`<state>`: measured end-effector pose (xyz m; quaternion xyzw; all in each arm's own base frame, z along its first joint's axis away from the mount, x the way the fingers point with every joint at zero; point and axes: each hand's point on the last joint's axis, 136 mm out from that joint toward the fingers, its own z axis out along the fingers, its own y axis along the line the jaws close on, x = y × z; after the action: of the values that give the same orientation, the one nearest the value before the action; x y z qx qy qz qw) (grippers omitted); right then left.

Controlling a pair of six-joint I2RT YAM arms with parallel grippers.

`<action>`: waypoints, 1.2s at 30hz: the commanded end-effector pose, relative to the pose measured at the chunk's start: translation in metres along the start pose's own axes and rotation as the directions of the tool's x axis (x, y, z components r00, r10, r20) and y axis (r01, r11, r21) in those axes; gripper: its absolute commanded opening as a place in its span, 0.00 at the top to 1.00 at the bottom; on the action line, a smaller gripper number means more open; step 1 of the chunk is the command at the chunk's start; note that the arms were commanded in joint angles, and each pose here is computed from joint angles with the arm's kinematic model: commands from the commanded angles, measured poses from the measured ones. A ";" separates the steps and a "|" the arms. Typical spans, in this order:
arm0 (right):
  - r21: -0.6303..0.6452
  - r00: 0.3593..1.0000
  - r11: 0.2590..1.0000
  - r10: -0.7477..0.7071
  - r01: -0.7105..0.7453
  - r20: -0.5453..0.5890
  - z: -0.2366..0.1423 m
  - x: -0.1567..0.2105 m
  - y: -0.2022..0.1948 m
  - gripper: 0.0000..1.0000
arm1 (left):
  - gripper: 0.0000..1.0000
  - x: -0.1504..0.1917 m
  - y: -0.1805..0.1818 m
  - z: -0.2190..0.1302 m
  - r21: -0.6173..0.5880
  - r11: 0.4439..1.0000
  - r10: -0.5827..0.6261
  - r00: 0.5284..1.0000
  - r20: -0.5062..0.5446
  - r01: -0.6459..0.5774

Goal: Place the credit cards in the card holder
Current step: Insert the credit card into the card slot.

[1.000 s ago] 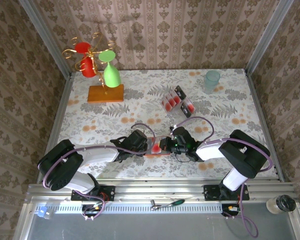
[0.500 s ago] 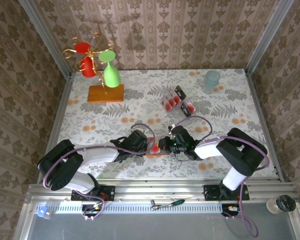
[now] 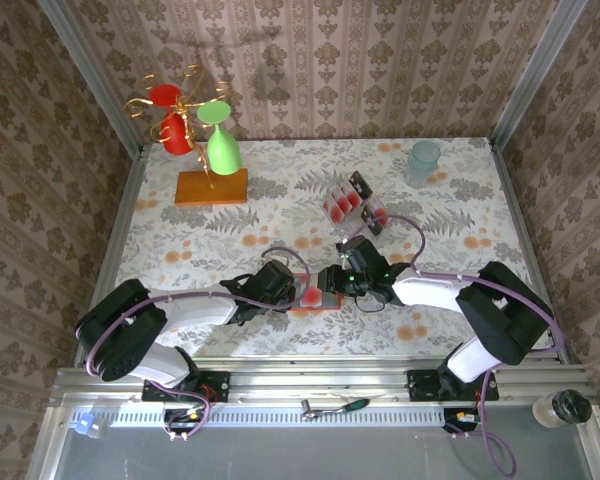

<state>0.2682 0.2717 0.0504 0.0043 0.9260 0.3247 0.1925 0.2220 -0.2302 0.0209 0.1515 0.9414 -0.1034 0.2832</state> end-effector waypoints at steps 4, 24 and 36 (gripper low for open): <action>0.032 0.996 0.997 -0.060 0.063 -0.072 0.006 0.005 0.002 0.75 | 0.45 0.024 0.013 0.006 -0.041 0.999 0.013 0.998 -0.066 -0.016; 0.010 0.984 0.996 -0.085 0.087 -0.154 0.046 0.012 0.027 0.85 | 0.44 0.008 0.016 -0.007 -0.041 0.999 -0.016 1.000 -0.016 0.016; 0.021 0.988 0.995 -0.091 0.094 -0.122 0.022 0.017 0.021 0.84 | 0.44 0.019 0.027 -0.008 -0.048 0.998 -0.050 0.998 -0.035 0.048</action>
<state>0.2681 0.3128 0.0494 -0.0541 0.9328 0.3183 0.1602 0.2173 -0.2072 0.0226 0.1330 0.9460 -0.0955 0.2798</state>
